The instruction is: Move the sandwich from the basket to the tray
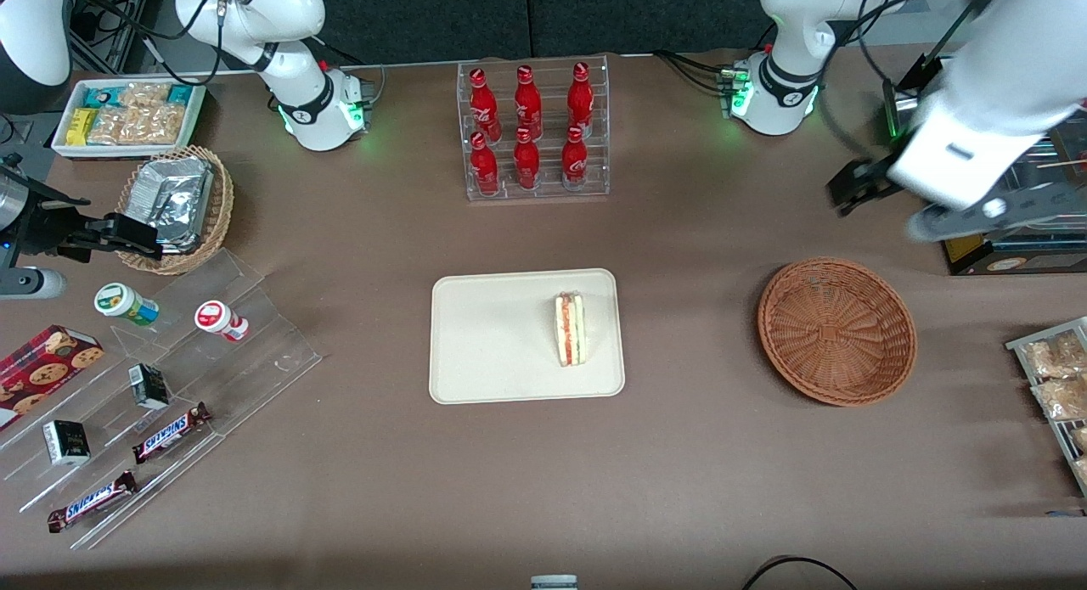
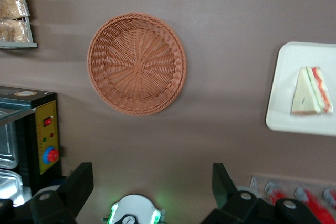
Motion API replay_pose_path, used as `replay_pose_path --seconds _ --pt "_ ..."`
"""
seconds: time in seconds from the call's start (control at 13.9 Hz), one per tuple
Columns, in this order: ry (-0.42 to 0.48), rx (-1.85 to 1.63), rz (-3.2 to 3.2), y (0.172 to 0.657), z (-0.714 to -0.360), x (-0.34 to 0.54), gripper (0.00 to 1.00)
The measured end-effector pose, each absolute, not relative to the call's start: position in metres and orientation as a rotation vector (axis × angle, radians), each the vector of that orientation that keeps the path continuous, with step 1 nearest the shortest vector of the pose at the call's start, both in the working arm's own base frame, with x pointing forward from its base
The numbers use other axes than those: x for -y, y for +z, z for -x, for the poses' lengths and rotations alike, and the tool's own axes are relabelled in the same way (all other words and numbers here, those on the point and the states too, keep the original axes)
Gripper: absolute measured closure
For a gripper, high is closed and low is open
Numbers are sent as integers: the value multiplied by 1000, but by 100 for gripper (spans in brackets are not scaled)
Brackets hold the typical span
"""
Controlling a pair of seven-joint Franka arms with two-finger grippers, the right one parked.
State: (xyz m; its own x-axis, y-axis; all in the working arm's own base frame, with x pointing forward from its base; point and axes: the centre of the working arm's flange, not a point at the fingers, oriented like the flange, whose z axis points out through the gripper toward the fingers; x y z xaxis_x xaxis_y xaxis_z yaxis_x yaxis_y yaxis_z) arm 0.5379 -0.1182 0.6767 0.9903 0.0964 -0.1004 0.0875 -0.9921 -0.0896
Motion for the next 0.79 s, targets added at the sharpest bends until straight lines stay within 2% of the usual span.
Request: replay_pose_path --seconds 0.29,0.43,0.79 --pt "178 67 3112 700 -515 60 0" --pt "207 44 3110 690 -509 57 0" --pt "197 28 3109 675 -506 60 0"
